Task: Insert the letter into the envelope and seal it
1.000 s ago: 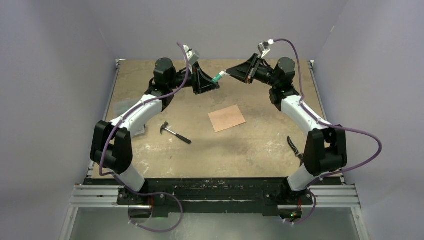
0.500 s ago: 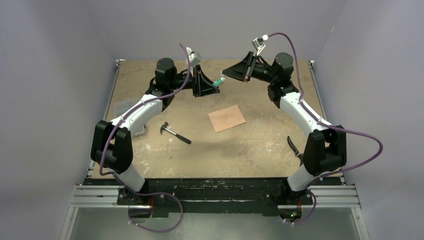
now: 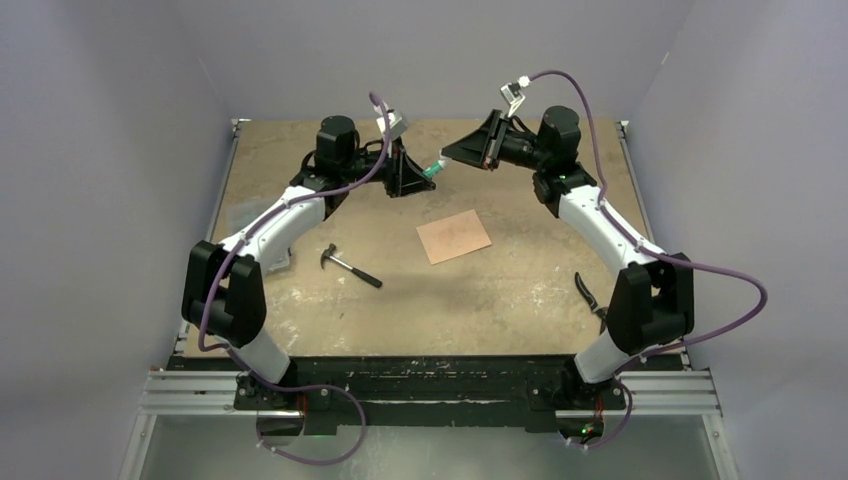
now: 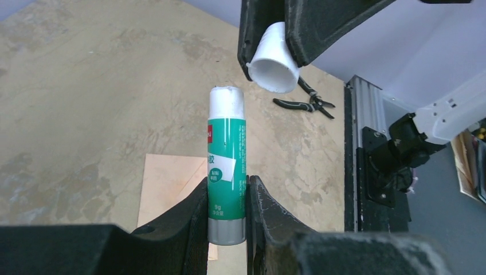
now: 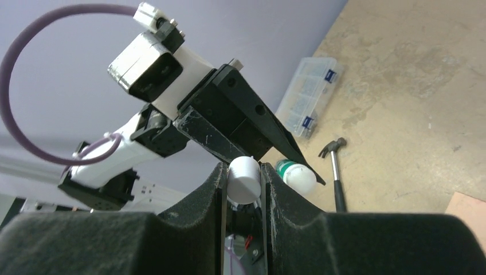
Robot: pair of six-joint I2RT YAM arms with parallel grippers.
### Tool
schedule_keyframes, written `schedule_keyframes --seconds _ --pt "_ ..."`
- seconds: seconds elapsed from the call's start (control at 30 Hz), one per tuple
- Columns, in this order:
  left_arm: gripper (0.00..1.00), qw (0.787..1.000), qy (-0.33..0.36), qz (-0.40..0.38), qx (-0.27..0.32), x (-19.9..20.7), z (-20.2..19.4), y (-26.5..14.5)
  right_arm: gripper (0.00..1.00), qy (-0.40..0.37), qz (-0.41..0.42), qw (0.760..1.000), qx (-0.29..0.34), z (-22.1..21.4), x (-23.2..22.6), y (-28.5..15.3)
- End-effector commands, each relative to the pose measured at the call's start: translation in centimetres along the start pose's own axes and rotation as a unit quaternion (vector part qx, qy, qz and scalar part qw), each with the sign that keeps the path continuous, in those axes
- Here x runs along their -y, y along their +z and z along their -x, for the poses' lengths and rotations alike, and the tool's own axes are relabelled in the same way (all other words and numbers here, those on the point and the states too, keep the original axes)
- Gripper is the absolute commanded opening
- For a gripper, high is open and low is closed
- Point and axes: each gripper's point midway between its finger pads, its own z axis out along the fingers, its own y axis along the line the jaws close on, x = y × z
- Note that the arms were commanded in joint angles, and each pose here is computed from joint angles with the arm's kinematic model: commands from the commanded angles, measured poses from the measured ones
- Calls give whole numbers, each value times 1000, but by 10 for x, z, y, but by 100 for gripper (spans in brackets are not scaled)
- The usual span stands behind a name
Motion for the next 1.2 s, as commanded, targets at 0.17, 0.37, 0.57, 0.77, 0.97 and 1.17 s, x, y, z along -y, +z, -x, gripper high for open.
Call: schedule_keyframes --seconds 0.17,0.37,0.57,0.77,0.97,1.17 --pt "0 995 62 59 46 -4 38 -12 0 -32 -78 996 42 17 10 -9" --pt "0 998 47 3 42 9 34 -6 0 -43 -73 995 43 21 14 -4" --pt "0 998 43 -13 42 13 34 -4 0 -27 -39 997 57 27 -1 -2" --pt "0 997 47 -29 46 17 36 -4 0 -22 -29 998 58 27 3 2" --pt "0 996 73 -57 3 18 22 -3 0 -26 -9 999 -34 4 6 6" --pt "0 989 134 -34 -55 6 -1 -11 0 -54 -28 990 -131 -25 29 0"
